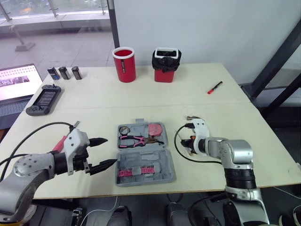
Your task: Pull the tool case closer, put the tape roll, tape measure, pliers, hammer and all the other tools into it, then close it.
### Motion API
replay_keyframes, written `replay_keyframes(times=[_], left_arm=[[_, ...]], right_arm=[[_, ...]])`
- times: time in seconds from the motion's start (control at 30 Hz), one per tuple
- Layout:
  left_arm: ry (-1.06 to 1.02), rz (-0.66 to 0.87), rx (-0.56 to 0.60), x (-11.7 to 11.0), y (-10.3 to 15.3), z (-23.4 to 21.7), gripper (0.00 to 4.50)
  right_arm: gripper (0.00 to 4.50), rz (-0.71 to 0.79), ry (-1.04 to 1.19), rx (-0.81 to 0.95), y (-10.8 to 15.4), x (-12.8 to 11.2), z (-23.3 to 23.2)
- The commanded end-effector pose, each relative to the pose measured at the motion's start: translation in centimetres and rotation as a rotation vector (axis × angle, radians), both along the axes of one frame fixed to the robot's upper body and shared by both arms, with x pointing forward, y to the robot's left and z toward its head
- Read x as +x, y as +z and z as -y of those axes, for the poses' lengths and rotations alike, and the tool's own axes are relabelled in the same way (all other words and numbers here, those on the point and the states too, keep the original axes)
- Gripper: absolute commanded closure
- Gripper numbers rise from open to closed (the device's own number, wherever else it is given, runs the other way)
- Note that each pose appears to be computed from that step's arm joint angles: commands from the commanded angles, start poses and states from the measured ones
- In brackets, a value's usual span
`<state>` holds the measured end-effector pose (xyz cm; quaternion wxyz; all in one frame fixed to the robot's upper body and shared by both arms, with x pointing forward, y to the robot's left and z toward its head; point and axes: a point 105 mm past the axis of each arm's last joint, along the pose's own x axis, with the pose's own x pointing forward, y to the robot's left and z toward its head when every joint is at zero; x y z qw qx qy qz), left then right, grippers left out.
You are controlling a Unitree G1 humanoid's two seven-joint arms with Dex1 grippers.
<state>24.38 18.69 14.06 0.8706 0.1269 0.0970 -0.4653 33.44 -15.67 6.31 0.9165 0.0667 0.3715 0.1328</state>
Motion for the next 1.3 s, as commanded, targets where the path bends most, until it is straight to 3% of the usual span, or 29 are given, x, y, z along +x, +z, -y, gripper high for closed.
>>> replay_keyframes(times=[0.03,0.23,0.53,0.57,0.67,0.77,0.9,0.97,1.0,1.07,1.2,1.3], left_arm=[[0.001,0.043,0.003,0.1,0.6,0.0,0.00],[-0.008,0.043,-0.003,0.3,0.6,0.3,0.00],[-0.005,0.038,-0.002,0.2,0.3,0.2,0.00],[-0.005,0.038,-0.003,0.2,0.3,0.2,0.00],[-0.004,0.038,-0.007,0.1,0.2,0.3,0.00],[-0.004,0.041,-0.037,-0.1,0.5,0.3,0.00],[-0.008,0.038,-0.071,-0.5,0.6,0.5,0.00],[-0.004,0.032,-0.064,-0.7,0.4,0.4,0.00],[-0.002,0.031,-0.063,-0.7,0.4,0.4,0.00],[0.004,0.032,-0.063,-0.7,0.3,0.4,0.00],[0.014,0.036,-0.063,-0.7,0.3,0.6,0.00],[0.025,0.031,-0.055,-0.9,0.1,0.5,0.00]], right_arm=[[4.49,-0.008,-0.013,0.005,-0.1,-1.1,-0.2],[4.49,-0.059,0.010,0.001,-1.5,-3.0,-1.1],[0.24,-0.019,0.013,-0.028,0.6,-2.1,0.5],[0.04,-0.017,0.022,-0.032,0.8,-2.1,0.5],[0.04,0.011,0.067,-0.024,2.1,-1.4,0.4],[0.04,0.123,0.204,-0.049,5.2,0.2,-0.1],[0.04,0.301,0.624,-0.335,7.4,0.5,-1.1],[0.04,0.441,0.915,-0.618,7.9,0.5,-1.2],[0.04,0.515,1.058,-0.764,7.8,0.5,-1.3],[0.04,0.556,1.334,-0.892,6.9,-0.2,-1.5],[0.04,0.453,1.603,-0.922,5.5,-0.7,-1.1],[0.04,0.478,1.755,-1.059,5.1,0.2,-0.9]])
